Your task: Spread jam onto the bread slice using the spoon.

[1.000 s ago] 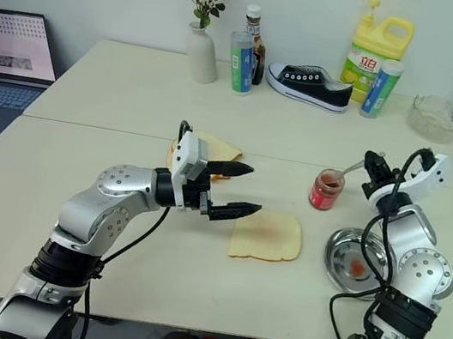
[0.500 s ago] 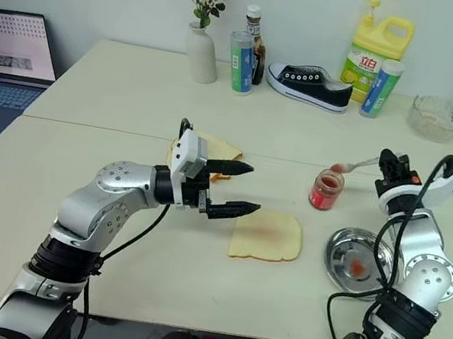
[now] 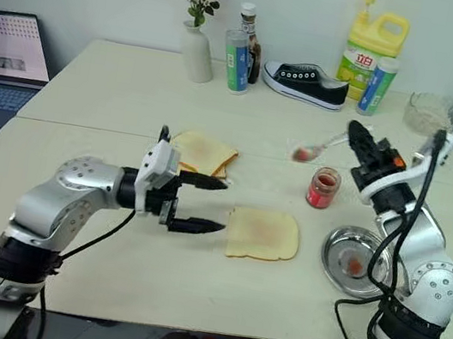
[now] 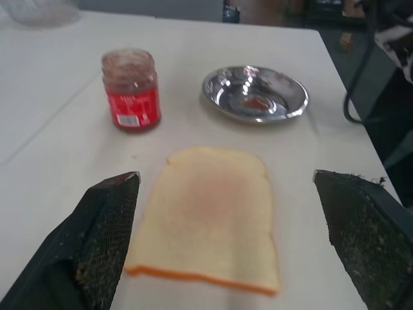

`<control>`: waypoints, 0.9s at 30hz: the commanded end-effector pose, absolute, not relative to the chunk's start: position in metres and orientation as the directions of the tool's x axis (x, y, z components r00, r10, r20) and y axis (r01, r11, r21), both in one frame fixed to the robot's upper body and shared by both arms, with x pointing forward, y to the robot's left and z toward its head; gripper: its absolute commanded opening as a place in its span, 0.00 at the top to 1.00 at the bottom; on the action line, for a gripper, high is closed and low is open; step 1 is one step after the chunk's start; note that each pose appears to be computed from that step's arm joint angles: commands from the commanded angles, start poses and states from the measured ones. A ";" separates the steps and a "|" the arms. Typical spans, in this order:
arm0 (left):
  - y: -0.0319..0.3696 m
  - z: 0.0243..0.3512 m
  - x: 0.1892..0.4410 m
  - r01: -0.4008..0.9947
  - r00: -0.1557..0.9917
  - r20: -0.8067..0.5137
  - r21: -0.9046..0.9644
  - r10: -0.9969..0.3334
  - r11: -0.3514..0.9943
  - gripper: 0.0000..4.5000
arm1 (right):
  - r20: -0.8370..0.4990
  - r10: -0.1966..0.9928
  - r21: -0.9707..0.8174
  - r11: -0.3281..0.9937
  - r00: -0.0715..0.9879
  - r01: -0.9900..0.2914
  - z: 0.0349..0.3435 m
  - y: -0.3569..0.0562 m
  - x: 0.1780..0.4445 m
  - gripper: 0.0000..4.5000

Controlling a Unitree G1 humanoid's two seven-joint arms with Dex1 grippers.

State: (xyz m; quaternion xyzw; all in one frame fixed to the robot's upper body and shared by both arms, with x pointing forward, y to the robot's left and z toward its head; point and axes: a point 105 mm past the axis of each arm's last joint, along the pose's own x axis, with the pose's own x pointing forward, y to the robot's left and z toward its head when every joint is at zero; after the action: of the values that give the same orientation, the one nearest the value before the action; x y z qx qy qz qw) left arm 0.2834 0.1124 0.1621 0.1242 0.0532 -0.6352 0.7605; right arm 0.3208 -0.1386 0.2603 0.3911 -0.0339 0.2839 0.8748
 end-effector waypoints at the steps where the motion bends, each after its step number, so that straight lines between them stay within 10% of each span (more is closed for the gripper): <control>1: 0.122 0.170 0.268 0.980 0.175 -0.235 0.137 -0.956 0.145 0.00 | 0.282 0.583 0.580 0.529 0.762 -0.619 0.259 -0.109 0.302 1.00; 27: 0.124 0.155 0.252 0.967 0.253 -0.238 0.104 -0.938 0.234 0.00 | 0.071 0.721 0.101 0.682 0.690 -0.724 0.191 -0.087 0.293 1.00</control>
State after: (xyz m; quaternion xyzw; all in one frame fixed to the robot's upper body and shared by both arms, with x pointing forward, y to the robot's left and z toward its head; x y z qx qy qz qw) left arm 0.2551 0.1303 0.1468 0.1107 0.0821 -0.5965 0.7907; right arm 0.2968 -0.0868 0.1773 0.0692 0.0199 0.3879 0.9189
